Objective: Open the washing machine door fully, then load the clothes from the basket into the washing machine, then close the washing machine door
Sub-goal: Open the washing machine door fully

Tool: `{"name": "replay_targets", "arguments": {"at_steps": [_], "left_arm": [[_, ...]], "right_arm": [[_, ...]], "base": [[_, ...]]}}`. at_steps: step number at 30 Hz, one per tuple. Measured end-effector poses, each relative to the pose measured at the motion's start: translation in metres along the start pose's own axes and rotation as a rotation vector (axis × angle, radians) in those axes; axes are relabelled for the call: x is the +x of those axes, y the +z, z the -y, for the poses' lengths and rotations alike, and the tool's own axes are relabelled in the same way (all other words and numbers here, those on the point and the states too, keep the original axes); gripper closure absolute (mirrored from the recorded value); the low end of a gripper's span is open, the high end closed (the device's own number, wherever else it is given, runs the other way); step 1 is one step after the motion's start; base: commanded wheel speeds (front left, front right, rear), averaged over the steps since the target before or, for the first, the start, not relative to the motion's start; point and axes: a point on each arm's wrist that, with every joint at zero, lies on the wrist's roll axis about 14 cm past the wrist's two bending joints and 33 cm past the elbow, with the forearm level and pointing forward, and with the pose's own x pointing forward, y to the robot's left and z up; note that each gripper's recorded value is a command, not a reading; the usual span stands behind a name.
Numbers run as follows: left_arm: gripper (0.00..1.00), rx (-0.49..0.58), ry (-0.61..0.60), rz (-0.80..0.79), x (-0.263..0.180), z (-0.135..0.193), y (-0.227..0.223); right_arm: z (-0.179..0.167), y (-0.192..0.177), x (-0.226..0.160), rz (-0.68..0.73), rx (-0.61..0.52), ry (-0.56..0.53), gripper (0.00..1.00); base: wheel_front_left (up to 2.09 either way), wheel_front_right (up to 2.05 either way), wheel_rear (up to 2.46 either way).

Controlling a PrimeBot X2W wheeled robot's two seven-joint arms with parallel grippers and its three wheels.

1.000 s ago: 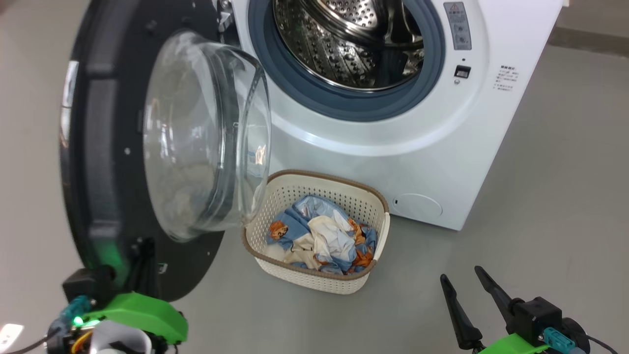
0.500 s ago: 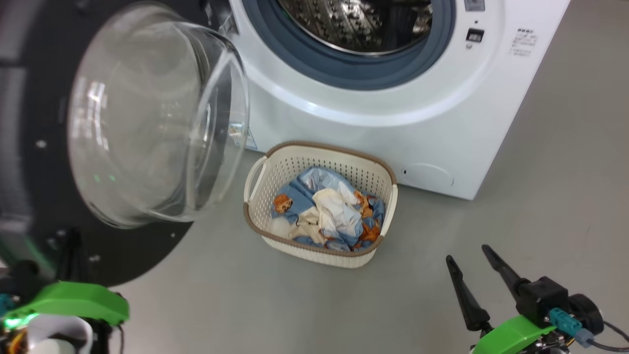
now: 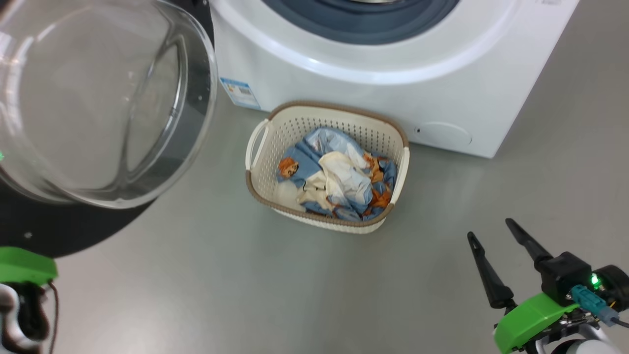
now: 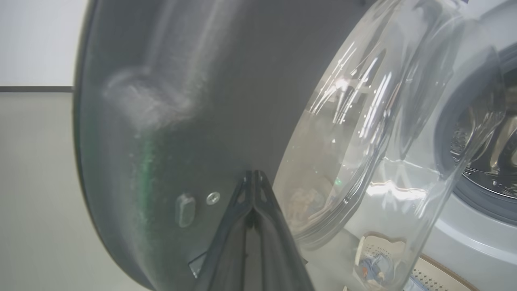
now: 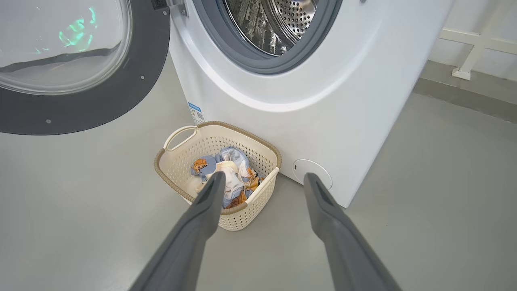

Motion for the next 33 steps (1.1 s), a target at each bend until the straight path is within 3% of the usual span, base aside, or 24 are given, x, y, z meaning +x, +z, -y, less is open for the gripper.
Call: {"name": "replay_targets", "arguments": {"at_steps": [21, 33], "left_arm": [[1.0, 0.051, 0.096, -0.013, 0.051, -0.022, 0.001], [1.0, 0.038, 0.102, 0.016, 0.052, -0.026, 0.01]], "right_arm": [[0.023, -0.037, 0.016, -0.109, -0.011, 0.015, 0.0], [0.024, -0.032, 0.017, -0.096, -0.015, 0.009, 0.0]], "base": [[0.0, 0.0, 0.0], [0.0, 0.0, 0.0]]}}
